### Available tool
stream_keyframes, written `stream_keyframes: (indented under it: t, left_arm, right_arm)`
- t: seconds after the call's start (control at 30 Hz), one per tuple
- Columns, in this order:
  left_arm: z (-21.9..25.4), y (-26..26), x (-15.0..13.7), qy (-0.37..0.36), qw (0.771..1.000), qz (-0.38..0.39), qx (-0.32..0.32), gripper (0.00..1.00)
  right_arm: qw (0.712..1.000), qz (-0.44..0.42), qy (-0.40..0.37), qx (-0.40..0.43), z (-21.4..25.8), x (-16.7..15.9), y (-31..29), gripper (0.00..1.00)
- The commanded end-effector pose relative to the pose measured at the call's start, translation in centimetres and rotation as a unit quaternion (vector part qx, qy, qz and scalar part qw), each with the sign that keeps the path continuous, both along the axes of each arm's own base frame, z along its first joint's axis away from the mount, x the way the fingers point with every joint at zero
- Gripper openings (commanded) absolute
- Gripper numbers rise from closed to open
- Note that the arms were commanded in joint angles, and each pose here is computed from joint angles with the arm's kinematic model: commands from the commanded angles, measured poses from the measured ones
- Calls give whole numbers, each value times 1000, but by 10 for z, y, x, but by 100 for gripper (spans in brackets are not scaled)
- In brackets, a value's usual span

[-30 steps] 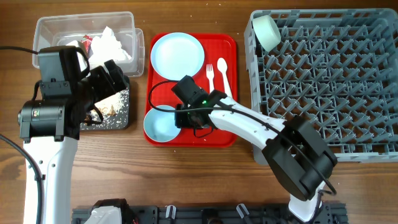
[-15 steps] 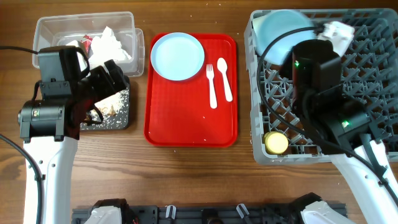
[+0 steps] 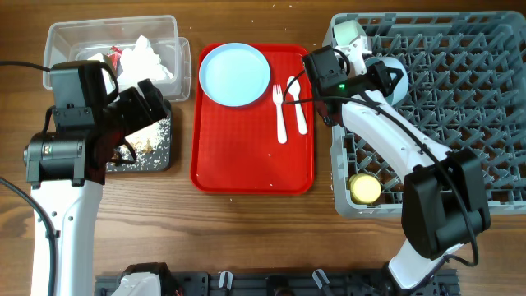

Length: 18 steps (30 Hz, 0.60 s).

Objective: Sort waste into correct bins and load items into the dishwasher rack
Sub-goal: 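Place the light-blue bowl in the dish rack with the right gripper, then grasp the edge of the light-blue plate with the right gripper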

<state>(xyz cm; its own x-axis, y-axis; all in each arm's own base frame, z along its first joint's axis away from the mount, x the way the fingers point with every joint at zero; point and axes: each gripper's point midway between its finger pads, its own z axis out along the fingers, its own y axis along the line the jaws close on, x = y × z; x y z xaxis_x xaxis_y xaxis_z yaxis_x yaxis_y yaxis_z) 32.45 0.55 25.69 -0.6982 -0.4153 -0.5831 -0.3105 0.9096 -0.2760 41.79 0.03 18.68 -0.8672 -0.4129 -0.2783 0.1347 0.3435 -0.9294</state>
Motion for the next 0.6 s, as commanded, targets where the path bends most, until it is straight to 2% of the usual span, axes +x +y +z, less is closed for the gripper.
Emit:
stream_keyframes:
  t: [0.0,0.13,0.23,0.27,0.33,0.5,0.57]
  left_arm:
    - [6,4,2,-8,1000,-1,10,100]
    - [6,4,2,-8,1000,-1,10,100]
    - [6,4,2,-8,1000,-1,10,100]
    - [6,4,2,-8,1000,-1,10,100]
    - [6,4,2,-8,1000,-1,10,100]
    - [6,4,2,-8,1000,-1,10,100]
    - [6,4,2,-8,1000,-1,10,100]
  right_arm:
    - [1000,5,8,11,-13,6,2,4]
    - [1000,15,14,8,-12,10,6,4]
    - [996,59,70,11,-24,8,27,7]
    - [994,73,86,12,-27,6,35,13]
    - [988,102,112,22,-36,0,54,36]
    - [977,139,162,25,-45,-13,74,68]
    - [979,140,144,35,-34,-13,75,75]
